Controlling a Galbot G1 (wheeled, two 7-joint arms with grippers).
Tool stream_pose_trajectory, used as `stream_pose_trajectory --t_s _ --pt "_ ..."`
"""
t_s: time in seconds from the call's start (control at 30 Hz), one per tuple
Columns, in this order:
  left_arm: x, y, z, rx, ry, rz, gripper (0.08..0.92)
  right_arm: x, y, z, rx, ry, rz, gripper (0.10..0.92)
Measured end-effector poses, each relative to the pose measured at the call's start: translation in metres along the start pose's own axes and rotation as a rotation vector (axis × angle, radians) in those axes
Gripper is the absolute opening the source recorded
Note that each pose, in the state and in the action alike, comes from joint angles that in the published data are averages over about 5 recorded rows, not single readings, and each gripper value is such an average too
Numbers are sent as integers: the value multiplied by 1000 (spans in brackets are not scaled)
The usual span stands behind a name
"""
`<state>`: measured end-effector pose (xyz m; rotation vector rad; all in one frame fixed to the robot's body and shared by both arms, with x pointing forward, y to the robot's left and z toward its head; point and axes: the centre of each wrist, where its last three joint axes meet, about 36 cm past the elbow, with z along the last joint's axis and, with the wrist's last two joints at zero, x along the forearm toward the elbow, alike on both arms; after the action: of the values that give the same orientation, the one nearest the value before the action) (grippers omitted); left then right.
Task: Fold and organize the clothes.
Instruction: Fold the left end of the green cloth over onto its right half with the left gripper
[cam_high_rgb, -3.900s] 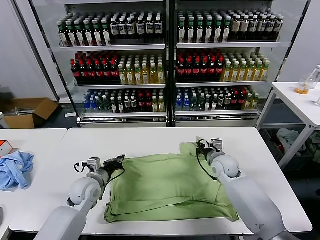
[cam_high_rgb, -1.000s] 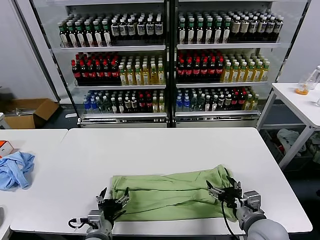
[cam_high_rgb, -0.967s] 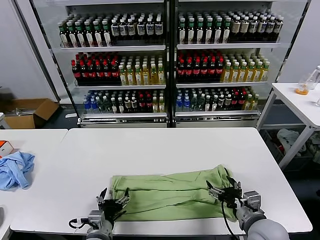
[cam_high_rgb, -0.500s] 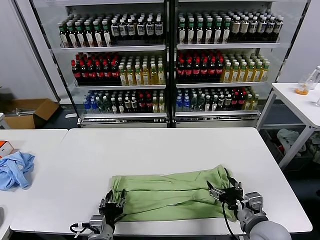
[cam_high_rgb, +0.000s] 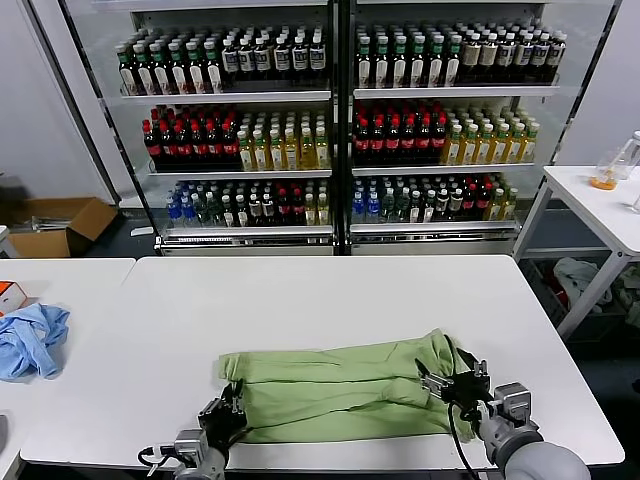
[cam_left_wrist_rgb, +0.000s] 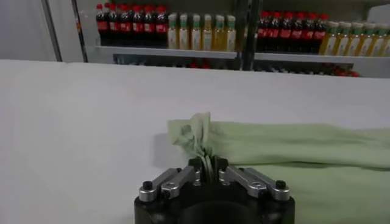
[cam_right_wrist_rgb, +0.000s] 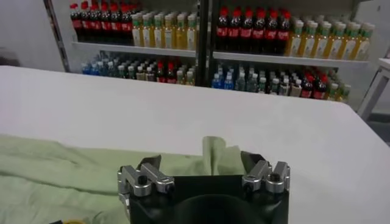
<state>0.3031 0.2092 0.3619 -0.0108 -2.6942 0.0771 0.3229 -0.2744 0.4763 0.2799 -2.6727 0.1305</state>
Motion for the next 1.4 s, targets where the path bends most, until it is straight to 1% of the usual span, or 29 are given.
stream_pose_trajectory --t_s 0.13,0.27,0.37,0.6,0.73,0.87,1.03,1.1,1.23,1.4 --pt "0 10 -7 5 -13 -1 202 -1 -1 -2 2 -6 0 823" --pt "2 27 -14 2 -26 -14 196 -2 -2 -3 0 -9 0 823" --pt "3 46 -20 -8 -31 -35 192 -3 -3 -4 -2 -12 0 823" --pt "9 101 -38 -29 -37 -98 180 -6 -3 -3 -8 -10 -2 823" --pt "15 113 -48 -8 -40 -95 194 -7 -2 -2 -9 -8 -4 823" --pt "23 107 -54 29 -44 -61 286 -8 -3 -1 -9 -5 -2 823" --pt "32 81 -54 77 -54 2 433 -8 -3 1 -11 0 2 823" --pt "34 70 -52 85 -55 18 494 -8 -3 1 -12 0 3 823" --pt "32 49 -45 81 -51 33 606 -9 -2 1 -12 -1 5 823" --pt "27 28 -35 68 -39 38 751 -9 -1 1 -13 0 7 823"
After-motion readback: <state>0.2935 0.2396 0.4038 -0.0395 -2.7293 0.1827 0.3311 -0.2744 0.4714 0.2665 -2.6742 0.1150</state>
